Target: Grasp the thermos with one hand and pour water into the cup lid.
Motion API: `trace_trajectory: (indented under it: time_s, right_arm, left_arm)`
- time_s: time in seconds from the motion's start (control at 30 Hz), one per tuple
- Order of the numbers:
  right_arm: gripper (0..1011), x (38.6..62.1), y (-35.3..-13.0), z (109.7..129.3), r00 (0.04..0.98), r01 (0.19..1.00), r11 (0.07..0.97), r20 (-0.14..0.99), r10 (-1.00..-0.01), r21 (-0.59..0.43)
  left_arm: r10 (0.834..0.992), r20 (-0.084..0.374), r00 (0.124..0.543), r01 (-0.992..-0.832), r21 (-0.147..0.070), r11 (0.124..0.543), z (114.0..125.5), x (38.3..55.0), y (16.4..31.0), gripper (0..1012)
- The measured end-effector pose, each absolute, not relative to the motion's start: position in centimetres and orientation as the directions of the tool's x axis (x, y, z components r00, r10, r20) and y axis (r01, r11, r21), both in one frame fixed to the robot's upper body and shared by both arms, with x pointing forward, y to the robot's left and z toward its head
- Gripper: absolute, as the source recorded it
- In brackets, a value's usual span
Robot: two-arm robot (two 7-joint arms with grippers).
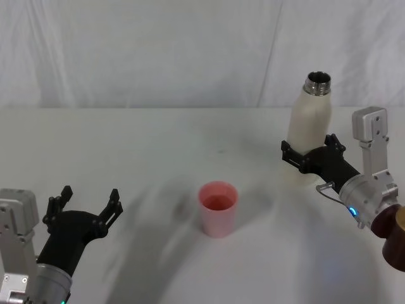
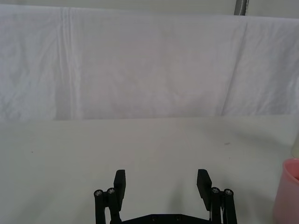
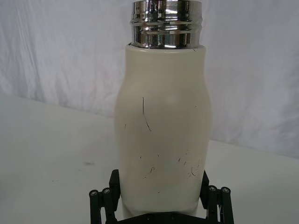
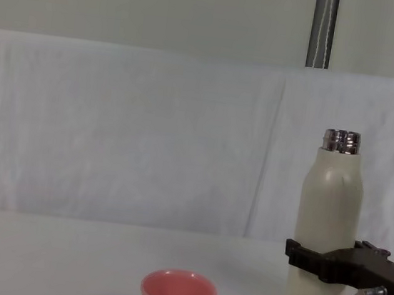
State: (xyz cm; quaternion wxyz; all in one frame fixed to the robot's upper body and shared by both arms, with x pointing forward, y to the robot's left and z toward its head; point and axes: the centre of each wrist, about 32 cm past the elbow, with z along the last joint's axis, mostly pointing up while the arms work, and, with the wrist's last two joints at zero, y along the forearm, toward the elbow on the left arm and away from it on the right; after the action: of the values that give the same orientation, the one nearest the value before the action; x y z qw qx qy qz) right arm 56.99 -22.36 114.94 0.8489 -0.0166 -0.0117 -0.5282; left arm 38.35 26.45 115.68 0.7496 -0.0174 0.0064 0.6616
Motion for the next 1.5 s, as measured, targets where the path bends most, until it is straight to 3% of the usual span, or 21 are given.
trace_trajectory:
  time_s: [0.7, 1.5]
  right_arm:
    - [1003, 56.8, -22.5, 114.9, 0.448, 0.894, 0.448, 0.023, -0.894, -0.006]
    - [1003, 55.0, -23.7, 114.5, 0.466, 0.884, 0.466, -0.002, -0.885, -0.018]
  left_arm:
    - [0.992, -0.033, 0.124, -0.992, -0.018, 0.124, 115.7, 38.4, 26.5, 1001]
    - [0.992, -0.033, 0.125, -0.992, -0.018, 0.124, 115.7, 38.4, 26.5, 1001]
